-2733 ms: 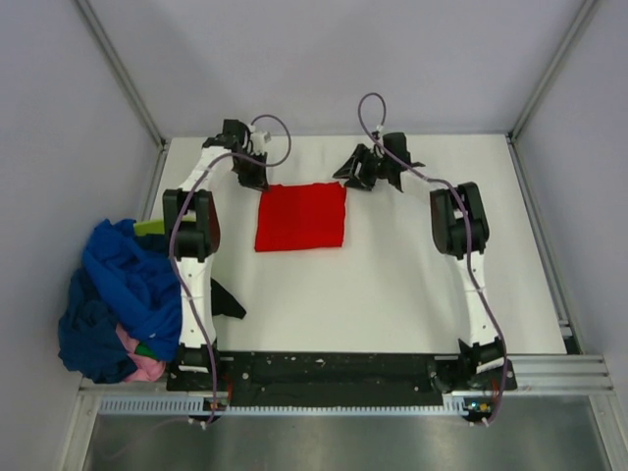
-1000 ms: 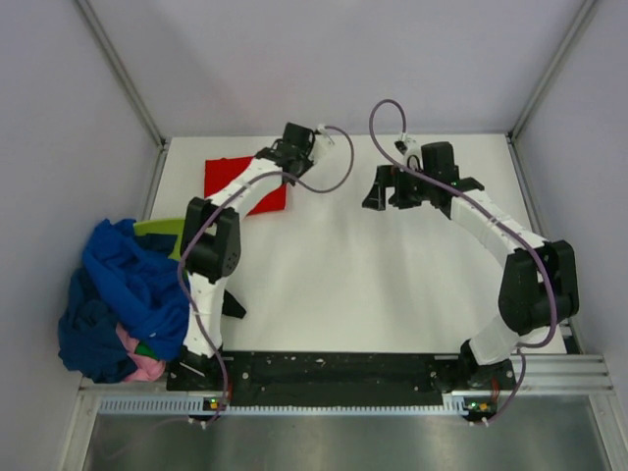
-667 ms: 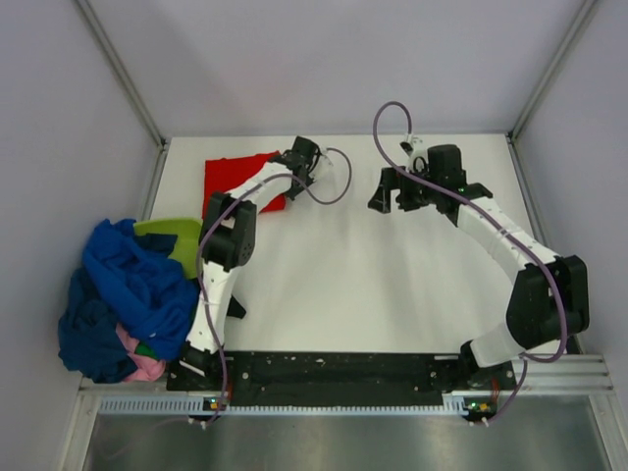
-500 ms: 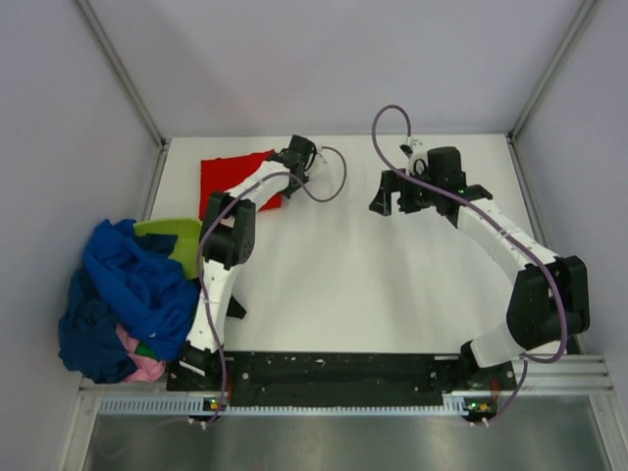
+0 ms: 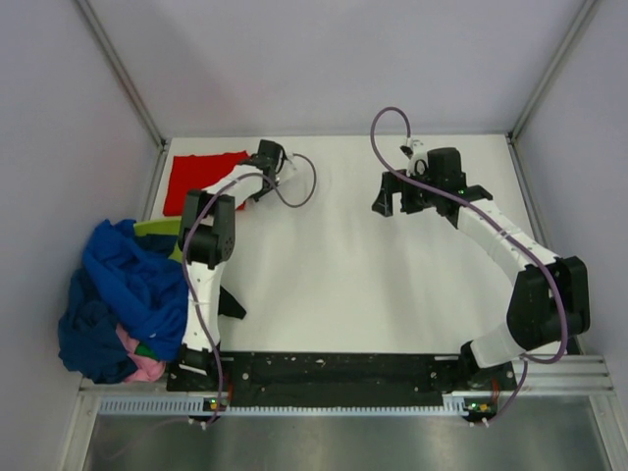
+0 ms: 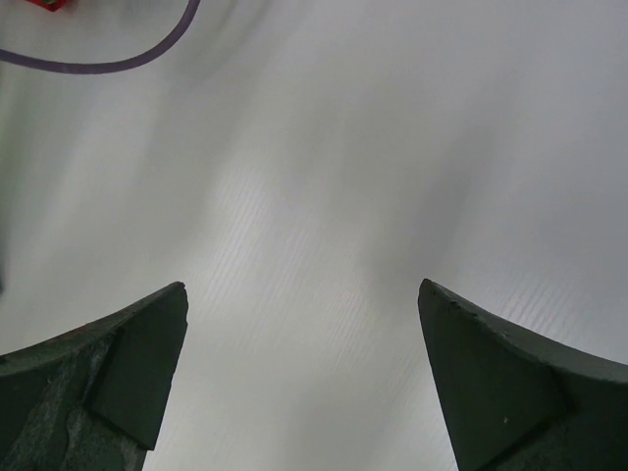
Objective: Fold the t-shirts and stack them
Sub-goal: Put the neatly folded tshirt into the corner of the board with the left arm
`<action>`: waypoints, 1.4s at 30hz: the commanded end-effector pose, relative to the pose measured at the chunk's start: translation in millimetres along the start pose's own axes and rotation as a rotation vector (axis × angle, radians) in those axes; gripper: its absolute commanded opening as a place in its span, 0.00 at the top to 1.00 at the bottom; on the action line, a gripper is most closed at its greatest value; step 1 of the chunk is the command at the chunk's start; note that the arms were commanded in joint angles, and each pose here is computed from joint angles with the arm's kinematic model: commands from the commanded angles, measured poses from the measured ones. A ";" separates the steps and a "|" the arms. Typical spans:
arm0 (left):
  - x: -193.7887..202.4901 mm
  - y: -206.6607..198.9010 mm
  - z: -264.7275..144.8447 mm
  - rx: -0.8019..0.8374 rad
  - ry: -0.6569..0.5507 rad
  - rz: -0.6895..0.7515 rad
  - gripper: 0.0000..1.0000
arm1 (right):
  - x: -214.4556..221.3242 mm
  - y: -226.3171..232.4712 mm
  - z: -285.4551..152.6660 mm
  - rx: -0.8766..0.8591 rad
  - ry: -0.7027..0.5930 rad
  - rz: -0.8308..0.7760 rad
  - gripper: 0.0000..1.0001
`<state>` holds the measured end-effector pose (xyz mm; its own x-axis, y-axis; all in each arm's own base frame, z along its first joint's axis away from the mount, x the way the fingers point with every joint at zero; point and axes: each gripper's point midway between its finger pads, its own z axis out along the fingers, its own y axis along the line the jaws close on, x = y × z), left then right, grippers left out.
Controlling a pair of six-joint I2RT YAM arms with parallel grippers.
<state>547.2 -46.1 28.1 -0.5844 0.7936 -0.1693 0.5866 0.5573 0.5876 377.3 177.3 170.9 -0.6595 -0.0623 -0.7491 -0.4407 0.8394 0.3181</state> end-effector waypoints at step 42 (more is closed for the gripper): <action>132.4 26.6 -73.9 0.297 0.137 -0.008 0.98 | -2.2 -9.4 -12.3 0.048 -0.026 -0.074 0.01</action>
<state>433.1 46.0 83.6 -0.6235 0.7749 -0.1035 0.7202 0.6208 0.3097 374.0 168.4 162.9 -0.6543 -0.1097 -0.7483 -0.4460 0.8551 0.2645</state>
